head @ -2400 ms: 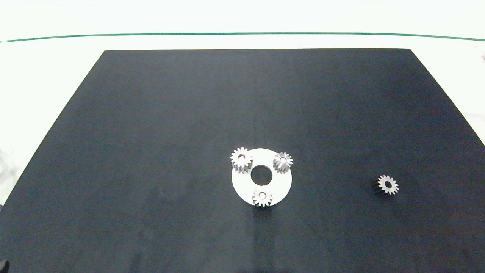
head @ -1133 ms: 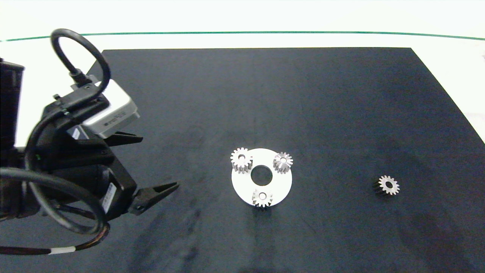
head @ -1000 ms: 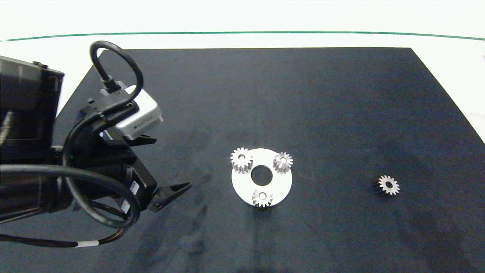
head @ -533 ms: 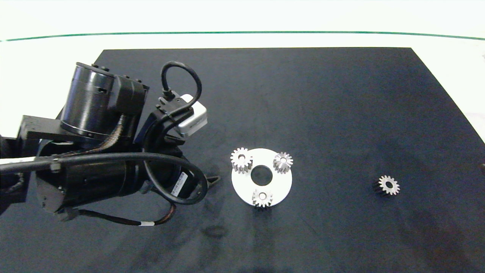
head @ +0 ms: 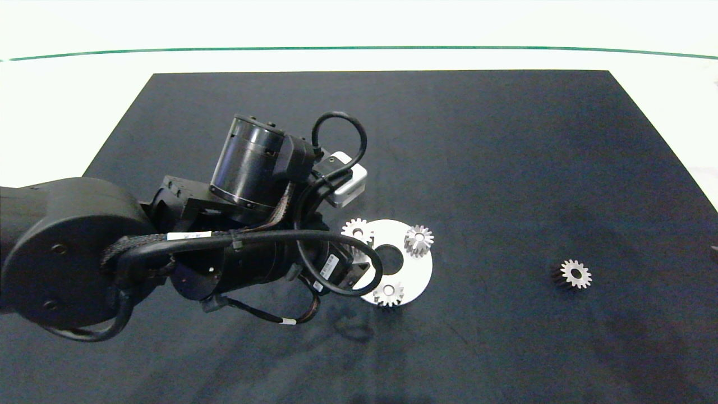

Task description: Remove an incorrectly installed larger gear and replace it with the correct smaller gear

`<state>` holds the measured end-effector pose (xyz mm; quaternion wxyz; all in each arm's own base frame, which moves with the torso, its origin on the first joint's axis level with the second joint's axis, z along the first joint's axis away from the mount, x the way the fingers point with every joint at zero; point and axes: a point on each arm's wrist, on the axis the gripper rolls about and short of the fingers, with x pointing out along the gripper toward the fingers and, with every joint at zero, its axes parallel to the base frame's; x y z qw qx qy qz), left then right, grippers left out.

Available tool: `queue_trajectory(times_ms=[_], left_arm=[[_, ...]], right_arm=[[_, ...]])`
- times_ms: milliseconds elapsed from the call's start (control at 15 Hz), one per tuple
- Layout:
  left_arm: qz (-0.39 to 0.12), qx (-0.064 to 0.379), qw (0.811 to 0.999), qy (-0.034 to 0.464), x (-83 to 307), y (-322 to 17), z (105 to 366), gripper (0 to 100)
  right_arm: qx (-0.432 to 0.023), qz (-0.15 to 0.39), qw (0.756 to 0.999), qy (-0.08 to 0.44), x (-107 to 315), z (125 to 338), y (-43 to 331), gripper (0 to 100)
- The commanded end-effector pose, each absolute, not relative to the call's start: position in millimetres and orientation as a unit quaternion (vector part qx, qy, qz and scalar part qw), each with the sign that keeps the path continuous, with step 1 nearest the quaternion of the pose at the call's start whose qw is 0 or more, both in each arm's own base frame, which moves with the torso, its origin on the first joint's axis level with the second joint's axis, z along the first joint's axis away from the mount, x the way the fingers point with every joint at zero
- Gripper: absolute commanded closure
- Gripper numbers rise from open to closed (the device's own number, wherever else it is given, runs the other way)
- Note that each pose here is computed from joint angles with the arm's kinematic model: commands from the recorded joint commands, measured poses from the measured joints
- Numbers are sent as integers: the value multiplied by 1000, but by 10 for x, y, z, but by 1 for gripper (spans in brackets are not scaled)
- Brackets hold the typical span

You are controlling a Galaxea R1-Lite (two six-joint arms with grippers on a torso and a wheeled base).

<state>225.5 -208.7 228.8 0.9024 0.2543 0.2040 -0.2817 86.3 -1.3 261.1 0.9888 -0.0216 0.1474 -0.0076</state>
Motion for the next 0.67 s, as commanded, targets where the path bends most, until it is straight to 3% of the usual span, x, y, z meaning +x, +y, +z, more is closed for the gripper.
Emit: queue_trajectory(times_ms=[67,667], left_arm=[[-282,259,899,212,2384,-2218,2199,0],[-281,256,900,215,2577,-2403,2126,0]], right_arm=[[-21,-5,989,149,857,2599,-12,0],[-14,-8,989,149,857,2596,-21,0]])
